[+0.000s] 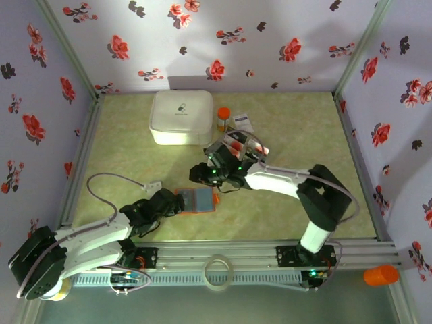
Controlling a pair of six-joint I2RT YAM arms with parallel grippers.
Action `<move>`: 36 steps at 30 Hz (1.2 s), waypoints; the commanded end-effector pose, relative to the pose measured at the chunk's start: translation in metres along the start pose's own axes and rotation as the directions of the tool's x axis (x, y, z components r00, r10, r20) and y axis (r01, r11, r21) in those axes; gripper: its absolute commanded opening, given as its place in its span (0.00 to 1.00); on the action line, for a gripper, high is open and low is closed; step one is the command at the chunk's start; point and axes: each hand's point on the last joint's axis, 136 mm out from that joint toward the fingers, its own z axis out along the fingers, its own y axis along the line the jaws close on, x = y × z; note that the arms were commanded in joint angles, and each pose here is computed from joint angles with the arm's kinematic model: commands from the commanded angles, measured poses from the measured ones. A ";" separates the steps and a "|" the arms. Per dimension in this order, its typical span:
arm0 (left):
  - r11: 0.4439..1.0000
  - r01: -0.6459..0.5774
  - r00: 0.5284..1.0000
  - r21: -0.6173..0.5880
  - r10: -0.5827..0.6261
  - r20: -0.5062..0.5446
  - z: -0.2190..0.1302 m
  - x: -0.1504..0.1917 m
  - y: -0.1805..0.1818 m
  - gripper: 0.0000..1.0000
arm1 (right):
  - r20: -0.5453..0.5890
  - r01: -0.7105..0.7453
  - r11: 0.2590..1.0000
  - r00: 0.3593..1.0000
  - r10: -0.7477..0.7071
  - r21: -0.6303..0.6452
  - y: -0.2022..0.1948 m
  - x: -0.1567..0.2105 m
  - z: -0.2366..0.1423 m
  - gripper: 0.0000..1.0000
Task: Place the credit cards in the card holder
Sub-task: Move the card holder to the bottom-center of the table.
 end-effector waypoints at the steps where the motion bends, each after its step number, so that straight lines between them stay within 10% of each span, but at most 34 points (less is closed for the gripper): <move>1: 1.000 -0.011 1.000 0.008 0.011 -0.005 0.001 0.000 -0.003 1.00 | -0.068 0.135 0.943 0.990 -0.120 0.303 -0.067 0.021 -0.027 0.44; 16: 1.000 -0.023 1.000 0.003 0.023 -0.011 0.002 0.000 -0.005 1.00 | -0.200 0.220 0.872 0.969 -0.144 0.437 -0.115 0.046 -0.018 0.47; 27: 0.999 -0.023 1.000 0.041 0.023 0.003 -0.001 -0.011 -0.020 1.00 | -0.171 0.183 0.875 0.978 -0.117 0.449 -0.127 0.040 -0.022 0.02; 36: 0.996 -0.040 0.999 0.077 0.040 0.002 0.000 -0.018 -0.038 1.00 | -0.105 0.134 0.876 0.990 -0.097 0.462 -0.134 0.035 -0.050 0.00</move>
